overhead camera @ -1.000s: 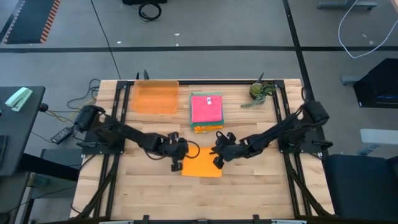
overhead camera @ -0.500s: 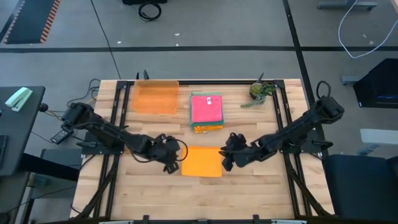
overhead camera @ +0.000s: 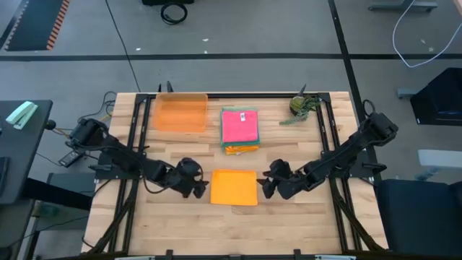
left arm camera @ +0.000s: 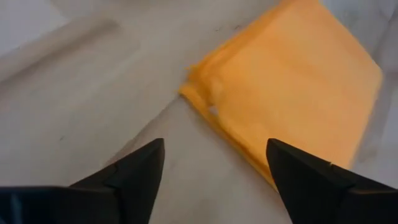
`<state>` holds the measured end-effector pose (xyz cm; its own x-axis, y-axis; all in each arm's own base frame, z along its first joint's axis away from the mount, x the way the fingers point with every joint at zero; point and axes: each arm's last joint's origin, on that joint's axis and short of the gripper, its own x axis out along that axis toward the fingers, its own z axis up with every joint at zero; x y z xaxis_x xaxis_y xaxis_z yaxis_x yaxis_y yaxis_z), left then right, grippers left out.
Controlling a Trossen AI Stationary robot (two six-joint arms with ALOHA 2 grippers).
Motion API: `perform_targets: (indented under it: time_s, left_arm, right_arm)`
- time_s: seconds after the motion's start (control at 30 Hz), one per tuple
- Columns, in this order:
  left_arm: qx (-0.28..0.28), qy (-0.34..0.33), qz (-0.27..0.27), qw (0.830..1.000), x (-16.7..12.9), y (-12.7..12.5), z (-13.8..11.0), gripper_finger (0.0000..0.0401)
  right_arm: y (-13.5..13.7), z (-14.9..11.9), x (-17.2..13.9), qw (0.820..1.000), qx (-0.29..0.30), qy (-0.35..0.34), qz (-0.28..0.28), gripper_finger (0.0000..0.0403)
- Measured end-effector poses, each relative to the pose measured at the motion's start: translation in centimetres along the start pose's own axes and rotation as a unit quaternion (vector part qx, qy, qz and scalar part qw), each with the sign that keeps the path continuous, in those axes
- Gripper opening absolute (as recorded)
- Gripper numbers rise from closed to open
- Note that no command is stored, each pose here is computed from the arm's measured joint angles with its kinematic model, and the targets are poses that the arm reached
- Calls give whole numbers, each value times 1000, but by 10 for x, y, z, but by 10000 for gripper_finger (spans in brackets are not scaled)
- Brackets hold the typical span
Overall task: Fold microfiber towels
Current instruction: Stack the folded orange towel on the folded pink towel
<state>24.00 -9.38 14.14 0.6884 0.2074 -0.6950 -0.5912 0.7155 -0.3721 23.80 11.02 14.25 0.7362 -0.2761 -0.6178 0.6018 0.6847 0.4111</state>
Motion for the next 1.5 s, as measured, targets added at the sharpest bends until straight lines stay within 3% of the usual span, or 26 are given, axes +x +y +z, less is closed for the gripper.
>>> perform_targets:
  time_s: [0.17, 0.33, 0.6, 1.1, 1.3, 1.5]
  left_arm:
    - [-68, -25, -29, 997, 12, 20, -3, 309]
    - [-79, -27, -33, 996, 22, 26, -5, 310]
    - [-53, -27, -11, 998, 38, 22, -8, 311]
    - [-50, -49, -38, 997, 55, 20, -12, 309]
    - [-25, -45, -56, 997, 58, 15, -12, 308]
    - [5, -28, -63, 998, 57, 12, -17, 277]
  right_arm:
    - [-18, -10, 6, 998, 57, -18, 20, 246]
    - [-25, -17, 11, 997, 78, -13, 5, 246]
    - [-27, -26, 29, 994, 107, 4, 0, 246]
    - [-11, -19, 58, 994, 112, -7, 11, 246]
    - [-7, -18, 66, 994, 108, -7, 9, 246]
    - [-8, -20, 68, 995, 100, -5, 3, 235]
